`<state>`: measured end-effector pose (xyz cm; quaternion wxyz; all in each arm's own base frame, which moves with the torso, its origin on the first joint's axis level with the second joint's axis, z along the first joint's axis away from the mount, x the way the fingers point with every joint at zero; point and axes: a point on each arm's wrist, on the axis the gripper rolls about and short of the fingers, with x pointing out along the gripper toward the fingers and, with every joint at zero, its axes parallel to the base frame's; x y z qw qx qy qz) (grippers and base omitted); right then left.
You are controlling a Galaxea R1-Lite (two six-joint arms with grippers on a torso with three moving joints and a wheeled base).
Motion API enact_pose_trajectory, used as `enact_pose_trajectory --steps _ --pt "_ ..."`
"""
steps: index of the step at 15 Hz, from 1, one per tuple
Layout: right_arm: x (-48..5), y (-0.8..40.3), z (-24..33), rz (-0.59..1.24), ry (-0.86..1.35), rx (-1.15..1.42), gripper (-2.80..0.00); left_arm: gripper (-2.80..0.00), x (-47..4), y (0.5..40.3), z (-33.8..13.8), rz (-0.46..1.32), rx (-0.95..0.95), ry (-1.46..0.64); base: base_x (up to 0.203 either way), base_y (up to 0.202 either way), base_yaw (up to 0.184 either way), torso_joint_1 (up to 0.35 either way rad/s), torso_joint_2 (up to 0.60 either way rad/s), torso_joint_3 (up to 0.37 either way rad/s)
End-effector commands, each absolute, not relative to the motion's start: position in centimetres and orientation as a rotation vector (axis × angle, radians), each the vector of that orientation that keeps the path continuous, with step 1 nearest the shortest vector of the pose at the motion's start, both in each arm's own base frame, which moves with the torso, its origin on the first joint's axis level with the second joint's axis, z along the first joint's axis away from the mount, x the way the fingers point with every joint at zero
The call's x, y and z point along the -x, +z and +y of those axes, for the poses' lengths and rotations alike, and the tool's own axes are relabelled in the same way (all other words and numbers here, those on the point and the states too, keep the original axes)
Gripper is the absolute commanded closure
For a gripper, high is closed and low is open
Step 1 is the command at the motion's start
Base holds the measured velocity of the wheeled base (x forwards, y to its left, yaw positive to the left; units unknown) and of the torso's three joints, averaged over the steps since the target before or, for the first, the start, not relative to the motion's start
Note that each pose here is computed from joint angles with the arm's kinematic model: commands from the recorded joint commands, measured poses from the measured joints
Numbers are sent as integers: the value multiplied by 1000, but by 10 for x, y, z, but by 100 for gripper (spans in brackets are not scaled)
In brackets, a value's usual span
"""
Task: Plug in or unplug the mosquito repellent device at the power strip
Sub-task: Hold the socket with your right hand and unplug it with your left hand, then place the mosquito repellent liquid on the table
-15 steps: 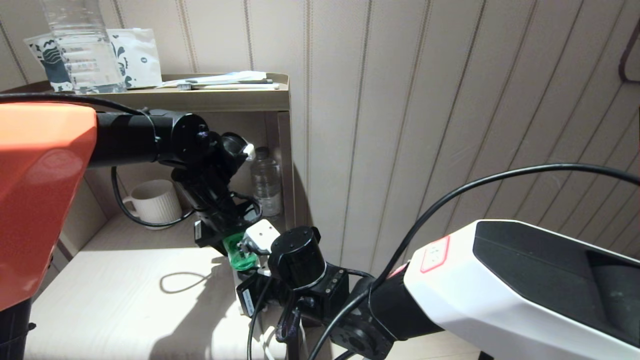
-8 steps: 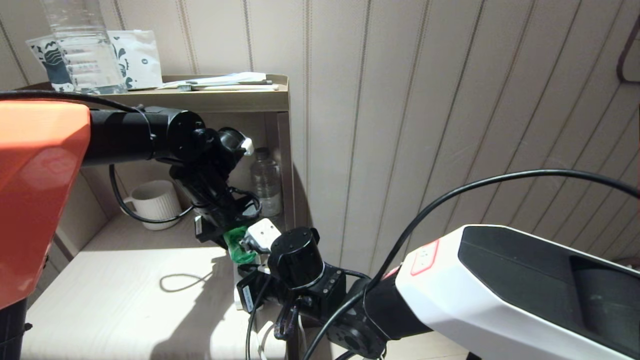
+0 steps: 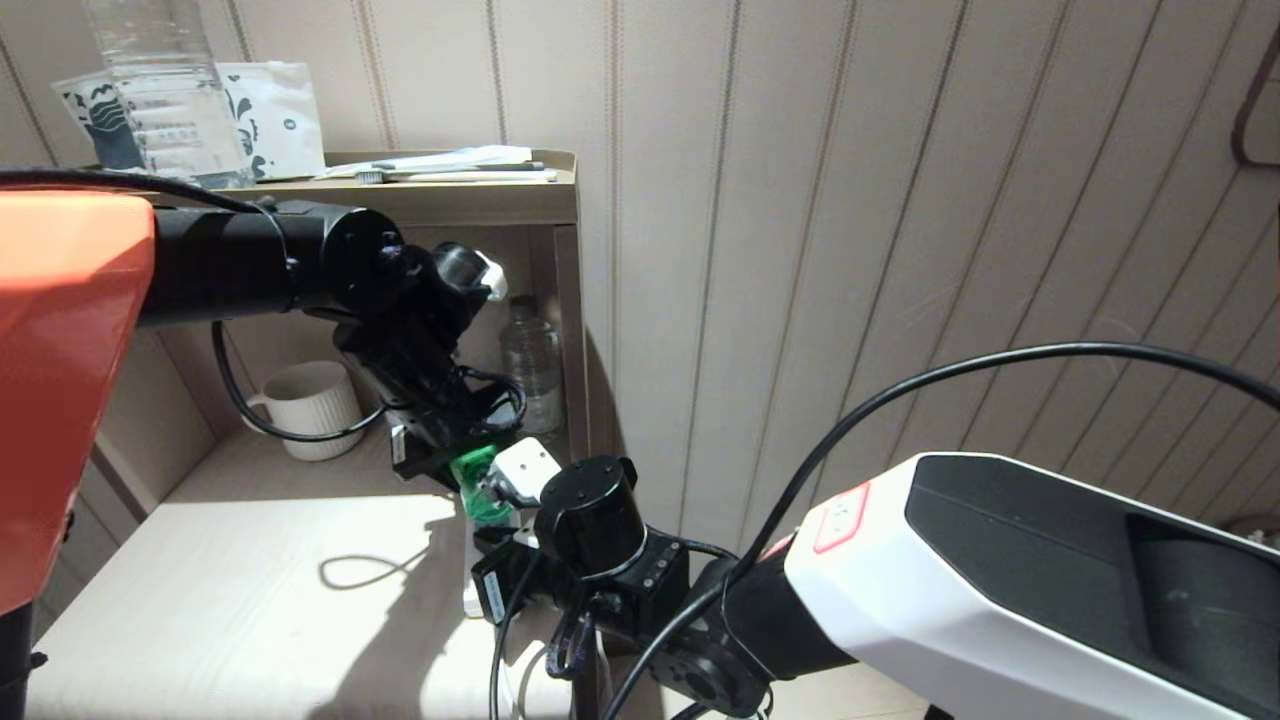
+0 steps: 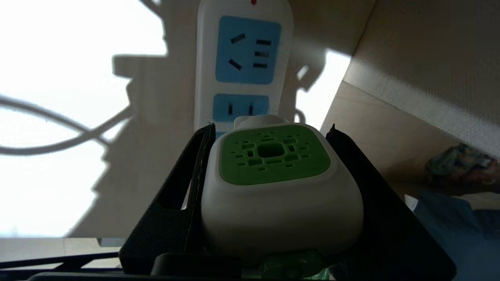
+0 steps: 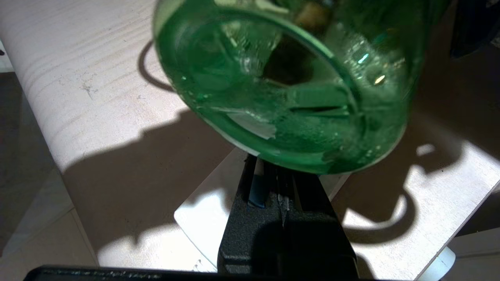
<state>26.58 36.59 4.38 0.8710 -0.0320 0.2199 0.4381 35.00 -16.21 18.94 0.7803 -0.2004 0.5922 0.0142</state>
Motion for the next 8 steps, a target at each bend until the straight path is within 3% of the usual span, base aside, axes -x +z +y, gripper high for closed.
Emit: enact_pose_trajectory --steps 1,8 --pt "-266 44 366 456 917 64 0 0 -345 198 -159 1267 441 29 0 0 0 0 0 0" --pt "-264 66 361 416 919 48 0 0 -344 204 -125 1304 468 129 0 0 0 0 0 0"
